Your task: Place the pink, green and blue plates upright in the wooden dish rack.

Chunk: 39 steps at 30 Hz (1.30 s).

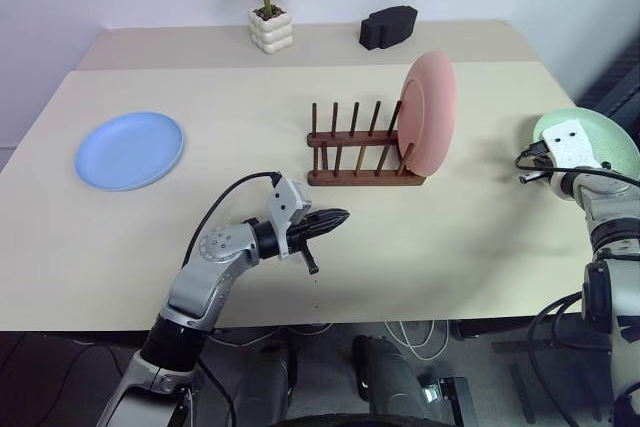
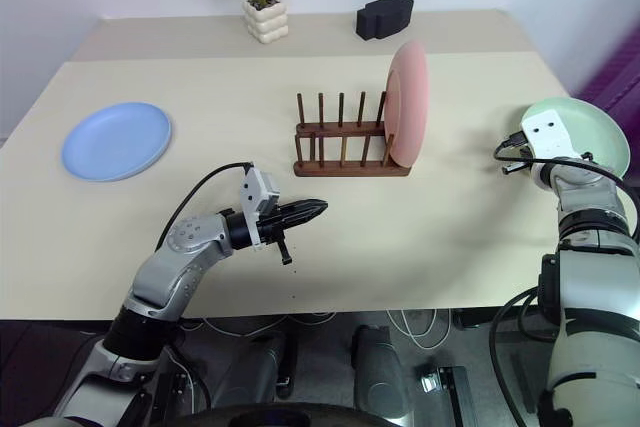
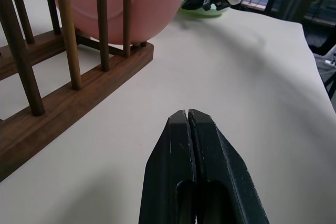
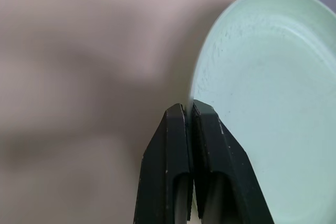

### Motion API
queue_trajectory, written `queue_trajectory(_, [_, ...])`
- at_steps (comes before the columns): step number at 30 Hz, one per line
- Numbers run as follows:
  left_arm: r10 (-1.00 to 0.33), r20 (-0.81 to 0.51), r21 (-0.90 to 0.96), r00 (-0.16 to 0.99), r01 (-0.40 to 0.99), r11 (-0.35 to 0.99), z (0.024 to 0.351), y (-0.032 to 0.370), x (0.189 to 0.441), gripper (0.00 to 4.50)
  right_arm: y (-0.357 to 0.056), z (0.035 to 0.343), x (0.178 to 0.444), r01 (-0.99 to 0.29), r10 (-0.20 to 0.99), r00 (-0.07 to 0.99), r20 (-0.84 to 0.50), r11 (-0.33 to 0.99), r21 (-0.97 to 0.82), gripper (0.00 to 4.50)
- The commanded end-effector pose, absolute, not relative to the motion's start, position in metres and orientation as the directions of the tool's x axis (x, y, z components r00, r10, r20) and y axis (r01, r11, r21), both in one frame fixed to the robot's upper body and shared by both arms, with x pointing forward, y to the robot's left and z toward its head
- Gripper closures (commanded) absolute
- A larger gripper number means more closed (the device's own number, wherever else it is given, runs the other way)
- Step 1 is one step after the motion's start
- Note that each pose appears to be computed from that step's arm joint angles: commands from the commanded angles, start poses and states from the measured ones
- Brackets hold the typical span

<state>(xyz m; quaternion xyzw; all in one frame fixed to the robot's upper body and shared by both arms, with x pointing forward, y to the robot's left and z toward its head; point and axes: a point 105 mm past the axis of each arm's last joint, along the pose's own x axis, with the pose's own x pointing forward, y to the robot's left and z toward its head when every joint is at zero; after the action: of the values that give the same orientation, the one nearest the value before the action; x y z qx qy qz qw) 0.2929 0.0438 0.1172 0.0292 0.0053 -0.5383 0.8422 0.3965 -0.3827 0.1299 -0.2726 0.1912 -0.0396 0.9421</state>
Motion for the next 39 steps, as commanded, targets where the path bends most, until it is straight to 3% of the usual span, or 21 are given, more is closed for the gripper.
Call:
queue_trajectory(1, [-0.912,-0.009,0.07,0.41,0.91,0.409,0.126,0.043,0.292,4.5,-0.38,0.164,0.403,-0.024,-0.146,0.966,-0.214,0.773,-0.634,4.47])
queue_trajectory(5, [-0.911,-0.009,0.071,0.412,0.909,0.41,0.126,0.044,0.292,4.5,-0.368,0.192,0.407,-0.017,-0.072,0.993,-0.099,0.719,-0.694,4.47])
queue_trajectory(9, [-0.909,-0.007,0.076,0.416,0.907,0.414,0.127,0.045,0.293,4.5,-0.34,0.248,0.408,0.03,0.079,0.99,0.119,0.699,-0.714,4.47])
queue_trajectory(15, [-0.896,-0.003,0.093,0.443,0.893,0.441,0.129,0.054,0.296,4.5,-0.279,0.331,0.387,0.028,0.349,0.854,0.385,0.709,-0.705,4.47])
queue_trajectory(18, [-0.888,0.015,0.1,0.46,0.883,0.459,0.133,0.059,0.298,4.5,-0.247,0.363,0.369,-0.061,0.472,0.743,0.474,0.753,-0.655,4.47])
queue_trajectory(22, [-0.875,0.059,0.11,0.481,0.868,0.485,0.142,0.068,0.299,4.5,-0.2,0.396,0.332,-0.356,0.646,0.526,0.553,0.758,-0.546,4.47])
queue_trajectory(29, [-0.861,0.054,0.121,0.505,0.853,0.508,0.143,0.08,0.299,4.5,-0.164,0.408,0.287,-0.739,0.726,0.288,0.624,0.583,-0.337,4.47])
queue_trajectory(32, [-0.859,0.049,0.121,0.509,0.851,0.511,0.141,0.081,0.298,4.5,-0.148,0.399,0.268,-0.888,0.754,0.185,0.63,0.403,-0.22,4.47])
queue_trajectory(36, [-0.859,0.046,0.118,0.51,0.851,0.511,0.14,0.081,0.298,4.5,-0.13,0.374,0.262,-0.969,0.767,0.167,0.62,0.244,-0.04,4.47])
queue_trajectory(39, [-0.861,0.044,0.115,0.507,0.854,0.508,0.139,0.079,0.297,4.5,-0.121,0.357,0.263,-0.978,0.768,0.199,0.609,0.195,0.072,4.47])
